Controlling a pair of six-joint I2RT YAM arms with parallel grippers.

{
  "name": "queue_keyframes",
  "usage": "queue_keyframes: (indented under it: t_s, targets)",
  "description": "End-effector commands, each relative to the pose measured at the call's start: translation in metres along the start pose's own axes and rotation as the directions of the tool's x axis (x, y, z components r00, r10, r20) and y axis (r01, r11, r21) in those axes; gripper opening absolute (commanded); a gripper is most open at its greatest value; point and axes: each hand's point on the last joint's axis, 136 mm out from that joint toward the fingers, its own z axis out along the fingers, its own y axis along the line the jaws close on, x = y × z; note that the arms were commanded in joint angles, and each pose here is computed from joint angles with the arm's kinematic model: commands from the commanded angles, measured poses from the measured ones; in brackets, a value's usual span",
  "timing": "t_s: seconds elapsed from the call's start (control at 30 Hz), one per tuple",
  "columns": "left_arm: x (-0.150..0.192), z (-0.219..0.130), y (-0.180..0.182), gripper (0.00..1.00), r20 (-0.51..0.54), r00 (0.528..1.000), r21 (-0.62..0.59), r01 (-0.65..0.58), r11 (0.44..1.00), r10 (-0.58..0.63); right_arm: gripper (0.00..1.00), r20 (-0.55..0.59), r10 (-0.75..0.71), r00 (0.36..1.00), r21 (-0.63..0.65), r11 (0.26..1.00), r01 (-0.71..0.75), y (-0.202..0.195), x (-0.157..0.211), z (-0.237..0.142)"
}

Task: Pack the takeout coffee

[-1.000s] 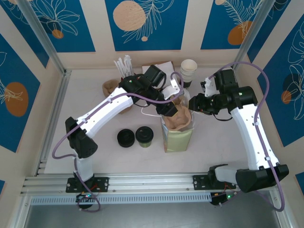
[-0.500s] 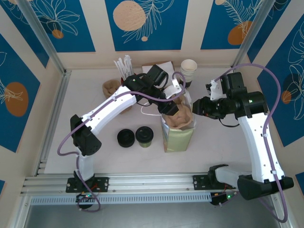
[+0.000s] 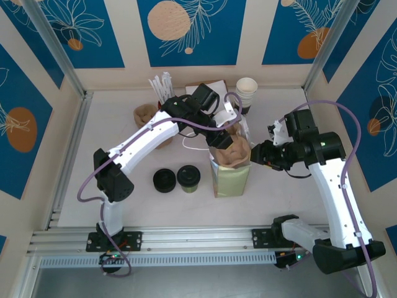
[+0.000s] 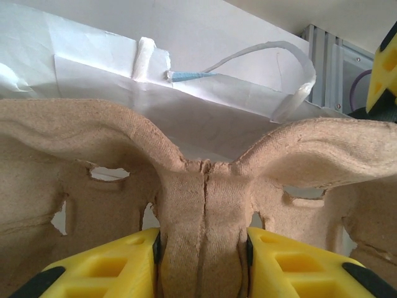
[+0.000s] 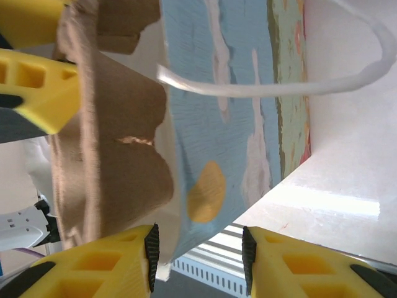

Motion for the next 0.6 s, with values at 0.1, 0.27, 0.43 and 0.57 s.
queue_keyframes:
  t_s: [0.1,0.27,0.43,0.57]
  targets:
    - [-0.009,-0.003,0.001,0.36,0.027,1.000,0.021,0.015,1.000,-0.015,0.43,-0.023,0.024,0.999,-0.065,0.998,-0.026,0.009,0.005,0.008]
    - [-0.009,-0.003,0.002,0.36,0.027,0.999,0.017,0.017,1.000,-0.018,0.43,-0.046,0.028,0.999,-0.073,0.997,-0.031,0.010,0.009,0.013]
    - [-0.007,-0.004,0.006,0.35,0.019,1.000,0.001,0.013,1.000,-0.013,0.43,-0.055,0.007,0.998,-0.073,0.997,-0.011,0.011,0.016,0.012]
    - [-0.006,-0.005,0.009,0.35,0.020,1.000,-0.003,0.018,1.000,-0.018,0.42,-0.057,-0.020,0.998,-0.084,0.996,0.015,0.012,0.021,0.009]
